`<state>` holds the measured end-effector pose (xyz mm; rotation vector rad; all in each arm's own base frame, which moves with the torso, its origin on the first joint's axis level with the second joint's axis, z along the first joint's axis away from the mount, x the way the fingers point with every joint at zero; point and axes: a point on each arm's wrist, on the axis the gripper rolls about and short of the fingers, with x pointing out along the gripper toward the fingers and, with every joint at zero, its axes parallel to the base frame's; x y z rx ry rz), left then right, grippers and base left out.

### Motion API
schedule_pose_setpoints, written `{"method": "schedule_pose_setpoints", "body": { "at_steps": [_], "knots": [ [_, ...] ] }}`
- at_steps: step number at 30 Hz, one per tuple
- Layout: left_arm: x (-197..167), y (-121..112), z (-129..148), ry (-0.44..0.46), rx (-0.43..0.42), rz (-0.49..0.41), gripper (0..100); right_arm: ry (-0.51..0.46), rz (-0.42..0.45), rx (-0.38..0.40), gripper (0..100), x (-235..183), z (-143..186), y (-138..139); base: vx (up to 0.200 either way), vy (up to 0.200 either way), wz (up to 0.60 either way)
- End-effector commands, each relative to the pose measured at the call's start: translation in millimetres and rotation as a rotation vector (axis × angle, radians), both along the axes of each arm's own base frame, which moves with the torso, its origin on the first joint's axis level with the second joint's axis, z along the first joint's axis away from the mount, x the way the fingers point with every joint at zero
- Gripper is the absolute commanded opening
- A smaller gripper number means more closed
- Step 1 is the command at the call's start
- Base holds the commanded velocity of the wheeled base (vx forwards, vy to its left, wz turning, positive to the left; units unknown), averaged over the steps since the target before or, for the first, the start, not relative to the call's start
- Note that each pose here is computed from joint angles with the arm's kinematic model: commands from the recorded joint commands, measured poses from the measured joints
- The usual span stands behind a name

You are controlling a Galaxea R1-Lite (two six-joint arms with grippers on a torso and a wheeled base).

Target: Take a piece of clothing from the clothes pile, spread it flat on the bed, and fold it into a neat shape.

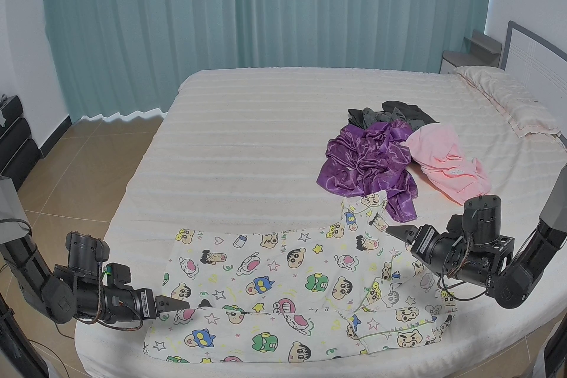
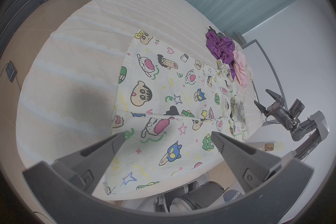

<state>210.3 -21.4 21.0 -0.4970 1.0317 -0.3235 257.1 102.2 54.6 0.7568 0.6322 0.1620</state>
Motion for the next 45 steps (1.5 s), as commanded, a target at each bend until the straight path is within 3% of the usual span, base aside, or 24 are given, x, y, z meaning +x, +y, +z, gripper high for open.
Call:
{"method": "schedule_pose_setpoints", "body": {
  "at_steps": [1, 14, 19, 25, 38, 45],
  "knots": [
    [1.6, -0.2, 0.5, -0.005, 0.001, 0.0, 100, -0.001, 0.0, 0.0, 100, 0.0, 0.1, 0.1, 0.0, 0.0, 0.0],
    [5.5, 0.1, -2.2, -0.011, 0.003, 0.012, 100, -0.003, 0.001, 0.0, 100, -0.1, 0.5, 0.1, 0.0, 0.0, 0.0],
    [9.8, 0.0, -0.1, -0.021, -0.037, 0.07, 100, -0.003, 0.002, -0.002, 100, -0.1, 0.5, 0.1, 0.0, 0.0, 0.0],
    [10.2, 0.0, -1.1, -0.021, -0.038, 0.074, 100, -0.015, 0.001, 0.005, 100, 0.3, 1.6, 0.2, 0.167, 0.0, 0.0],
    [13.7, 0.3, 0.3, -0.037, -0.017, 0.09, 100, -0.022, 0.003, 0.006, 100, -0.4, 1.8, 0.4, 0.0, 0.0, 0.0],
    [85.1, 1.2, -1.3, -0.157, 0.098, 0.212, 100, -0.019, 0.004, 0.003, 100, -0.2, 1.0, 0.5, 0.0, 0.0, 0.0]
  ]
}}
